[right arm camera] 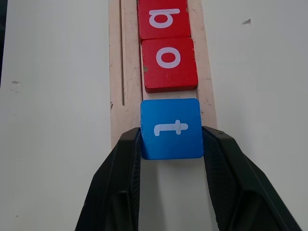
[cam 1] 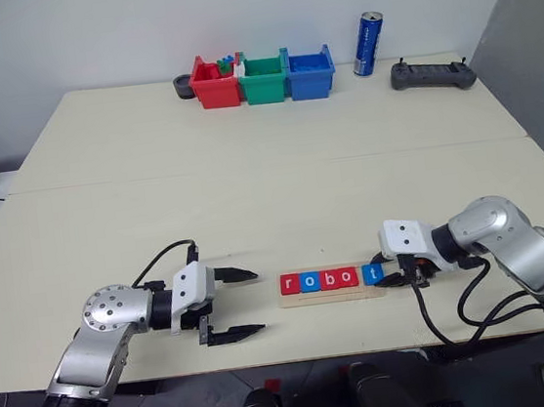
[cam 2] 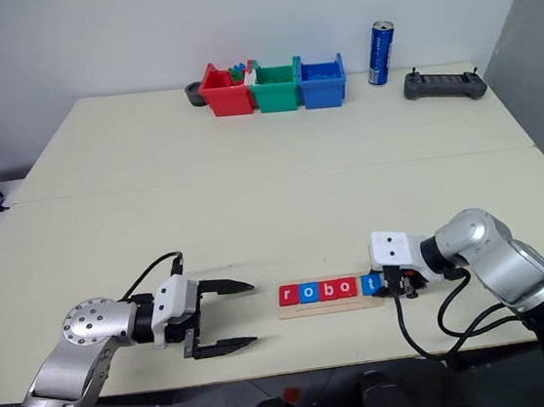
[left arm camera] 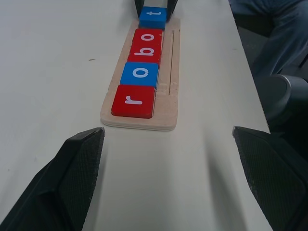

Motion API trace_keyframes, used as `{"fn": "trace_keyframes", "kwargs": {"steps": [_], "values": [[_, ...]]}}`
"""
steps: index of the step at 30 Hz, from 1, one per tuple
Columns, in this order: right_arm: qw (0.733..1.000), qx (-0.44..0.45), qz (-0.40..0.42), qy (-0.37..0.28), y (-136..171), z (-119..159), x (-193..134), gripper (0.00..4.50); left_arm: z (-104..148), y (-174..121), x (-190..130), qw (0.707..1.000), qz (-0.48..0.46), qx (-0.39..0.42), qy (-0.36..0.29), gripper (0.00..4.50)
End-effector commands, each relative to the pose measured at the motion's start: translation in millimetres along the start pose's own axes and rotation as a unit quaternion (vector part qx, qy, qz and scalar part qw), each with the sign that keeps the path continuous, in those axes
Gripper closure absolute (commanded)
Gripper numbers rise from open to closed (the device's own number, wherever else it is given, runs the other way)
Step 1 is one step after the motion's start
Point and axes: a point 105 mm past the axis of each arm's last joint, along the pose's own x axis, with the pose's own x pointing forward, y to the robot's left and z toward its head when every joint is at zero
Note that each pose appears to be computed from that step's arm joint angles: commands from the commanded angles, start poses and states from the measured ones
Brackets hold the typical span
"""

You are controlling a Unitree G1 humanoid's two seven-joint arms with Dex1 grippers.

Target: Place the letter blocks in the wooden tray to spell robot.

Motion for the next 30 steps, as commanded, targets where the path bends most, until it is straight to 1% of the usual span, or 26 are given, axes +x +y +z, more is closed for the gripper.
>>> {"fn": "trace_keyframes", "kwargs": {"steps": [1, 9, 11, 16, 17, 18, 21, 23, 26, 27, 30], "values": [[1.000, -0.016, -0.005, -0.007, -3.4, 9.5, -2.0, 3.04, 3.1, 1.7, -3.9, 1.000, 0.006, 0.013, -0.005, 0.00], [1.000, -0.016, 0.000, -0.009, -1.6, 10.0, -0.3, 3.04, -1.1, 1.6, -1.2, 1.000, 0.008, 0.010, -0.009, 0.00], [1.000, -0.016, 0.001, -0.010, -1.0, 10.5, 0.0, 2.30, -1.8, 1.7, -0.7, 1.000, 0.008, 0.010, -0.009, 0.00], [1.000, -0.021, -0.001, -0.013, -0.9, 13.3, -0.2, 0.62, -2.2, 1.3, 0.9, 1.000, 0.008, 0.009, -0.010, 0.00], [1.000, -0.020, -0.005, -0.016, -1.8, 14.3, -1.0, 0.18, -2.0, 1.0, 1.1, 1.000, 0.008, 0.010, -0.010, 0.00], [1.000, -0.018, -0.008, -0.021, -2.9, 16.5, -3.9, 0.03, -1.7, 0.6, 1.1, 1.000, 0.009, 0.010, -0.010, 0.00], [0.999, -0.011, -0.031, -0.038, -8.5, 23.8, -16.9, 0.03, -1.2, -0.9, 0.2, 1.000, 0.010, 0.010, -0.009, 0.00], [0.998, -0.012, -0.045, -0.039, -9.4, 23.6, -24.5, 0.03, -0.9, -1.9, -0.8, 1.000, 0.011, 0.010, -0.008, 0.00], [0.998, -0.016, -0.057, -0.023, -6.1, 15.9, -30.6, 0.66, 0.9, -2.0, -1.2, 1.000, 0.013, 0.010, -0.008, 0.00], [0.998, -0.017, -0.058, -0.019, -4.6, 13.2, -31.2, 0.96, 1.5, -1.8, -1.2, 1.000, 0.013, 0.010, -0.008, 0.00], [0.998, -0.018, -0.060, 0.004, -2.0, 1.7, -27.4, 2.03, 4.7, -0.4, 1.0, 1.000, 0.011, 0.012, -0.007, 0.00]]}}
